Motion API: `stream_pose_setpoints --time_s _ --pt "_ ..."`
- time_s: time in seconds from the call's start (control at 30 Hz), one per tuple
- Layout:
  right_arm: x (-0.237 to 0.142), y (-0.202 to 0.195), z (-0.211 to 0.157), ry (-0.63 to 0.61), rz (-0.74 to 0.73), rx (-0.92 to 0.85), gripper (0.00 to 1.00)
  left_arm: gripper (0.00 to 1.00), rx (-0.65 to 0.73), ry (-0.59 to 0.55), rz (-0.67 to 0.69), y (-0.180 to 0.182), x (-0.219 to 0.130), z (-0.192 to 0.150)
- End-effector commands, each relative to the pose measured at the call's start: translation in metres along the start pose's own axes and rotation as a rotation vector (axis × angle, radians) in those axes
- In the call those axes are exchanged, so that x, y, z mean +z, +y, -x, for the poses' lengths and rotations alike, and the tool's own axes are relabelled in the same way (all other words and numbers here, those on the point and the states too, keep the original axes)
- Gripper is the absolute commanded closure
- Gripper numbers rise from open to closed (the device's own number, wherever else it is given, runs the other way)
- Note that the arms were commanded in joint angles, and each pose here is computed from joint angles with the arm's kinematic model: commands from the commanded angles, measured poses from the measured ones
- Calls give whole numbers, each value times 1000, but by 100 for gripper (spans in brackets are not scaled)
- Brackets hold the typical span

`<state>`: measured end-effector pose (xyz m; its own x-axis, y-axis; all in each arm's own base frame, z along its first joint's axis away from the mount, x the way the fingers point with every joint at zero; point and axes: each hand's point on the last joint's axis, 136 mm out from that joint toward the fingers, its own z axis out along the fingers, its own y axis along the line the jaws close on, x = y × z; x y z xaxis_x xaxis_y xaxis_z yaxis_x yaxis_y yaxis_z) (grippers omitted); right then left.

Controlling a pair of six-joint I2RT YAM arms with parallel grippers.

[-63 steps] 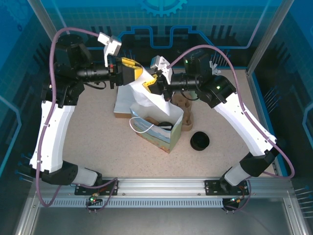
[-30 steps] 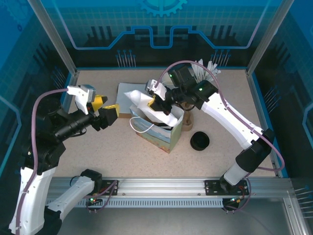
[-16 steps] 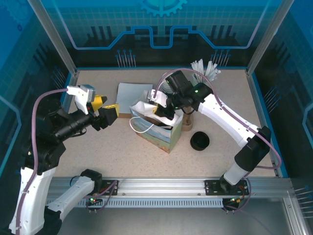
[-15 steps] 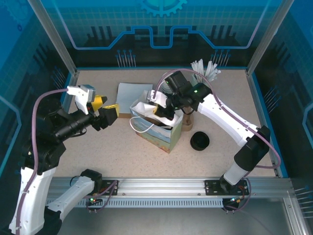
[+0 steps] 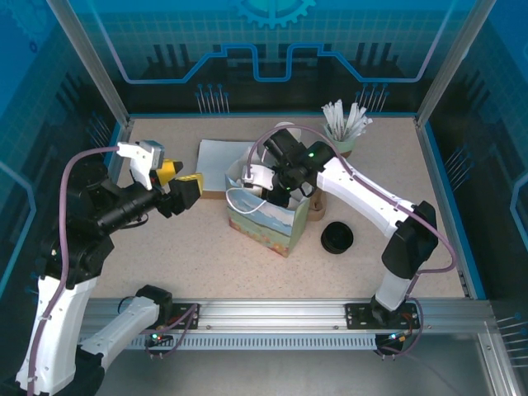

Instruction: Pack the takeout coffee

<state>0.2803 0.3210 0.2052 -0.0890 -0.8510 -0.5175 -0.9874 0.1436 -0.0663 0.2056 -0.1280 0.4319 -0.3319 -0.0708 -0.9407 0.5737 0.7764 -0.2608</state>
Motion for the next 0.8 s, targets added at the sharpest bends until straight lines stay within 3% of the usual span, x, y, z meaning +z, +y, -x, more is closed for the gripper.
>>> stream_pose_setpoints --time_s 0.0,0.33,0.53,0.63,0.77 --pt "-13 6 13 -31 6 -13 76 28 -6 -6 1 1 2 0" --pt "-68 13 30 -118 -50 -26 37 27 -9 -8 4 2 2 0" --pt "-114 13 40 -208 -134 -13 24 17 -37 -10 41 10 4 -3" --pt "-147 5 41 -283 -202 58 17 11 -85 -13 152 31 6 -7" --pt "-190 -11 24 -368 -341 220 6 1 -184 -21 415 80 0 -25"
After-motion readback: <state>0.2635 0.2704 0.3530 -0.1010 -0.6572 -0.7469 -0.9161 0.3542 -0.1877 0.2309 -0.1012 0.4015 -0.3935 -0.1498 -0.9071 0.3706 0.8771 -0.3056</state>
